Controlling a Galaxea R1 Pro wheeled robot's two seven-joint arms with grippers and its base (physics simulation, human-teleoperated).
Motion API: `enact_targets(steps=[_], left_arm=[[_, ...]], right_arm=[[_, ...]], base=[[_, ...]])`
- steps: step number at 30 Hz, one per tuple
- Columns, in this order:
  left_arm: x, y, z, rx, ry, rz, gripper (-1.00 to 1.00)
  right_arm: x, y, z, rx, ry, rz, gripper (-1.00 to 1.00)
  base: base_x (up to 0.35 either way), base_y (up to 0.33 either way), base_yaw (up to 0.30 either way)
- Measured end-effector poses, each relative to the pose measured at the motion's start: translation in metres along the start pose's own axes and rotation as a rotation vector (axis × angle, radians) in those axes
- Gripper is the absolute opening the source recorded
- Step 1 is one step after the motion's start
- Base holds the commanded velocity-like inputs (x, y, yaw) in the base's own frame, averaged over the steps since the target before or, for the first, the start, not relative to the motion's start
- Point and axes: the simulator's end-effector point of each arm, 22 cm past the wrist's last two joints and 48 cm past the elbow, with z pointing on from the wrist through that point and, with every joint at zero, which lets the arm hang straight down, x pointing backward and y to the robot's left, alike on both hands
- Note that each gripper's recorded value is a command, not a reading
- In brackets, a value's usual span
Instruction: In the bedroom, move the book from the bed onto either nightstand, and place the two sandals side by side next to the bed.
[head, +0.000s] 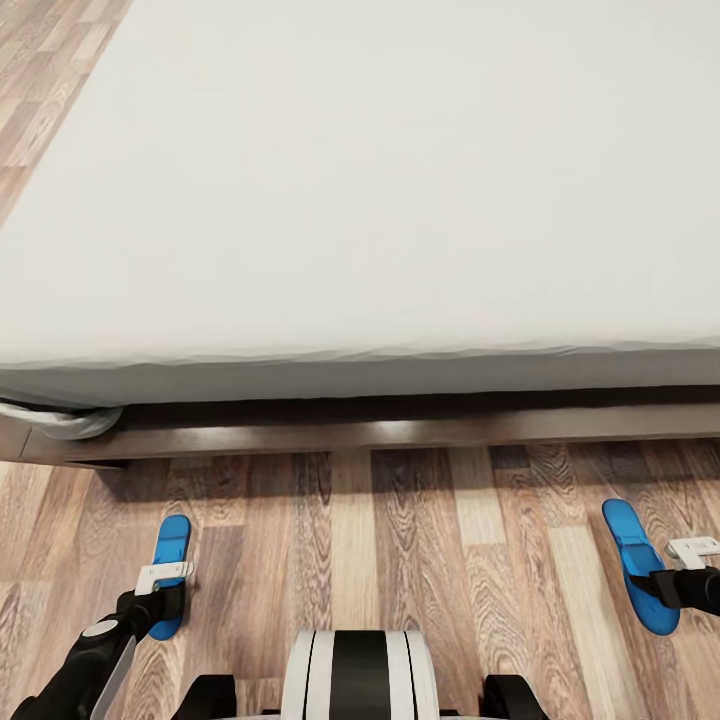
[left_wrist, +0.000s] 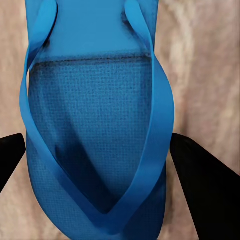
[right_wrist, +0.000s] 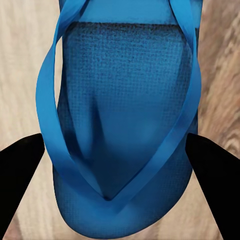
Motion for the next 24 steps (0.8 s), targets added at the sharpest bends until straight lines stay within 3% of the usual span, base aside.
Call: enact_targets(steps=[24], left_arm=[[0.012, 0.000, 0.006, -0.001, 0.023, 0.003, -1.00]], right_arm=[[0.009, 0.001, 0.009, -0.002, 0.026, -0.002, -1.00]], base=[[0.000, 0.000, 0.000]])
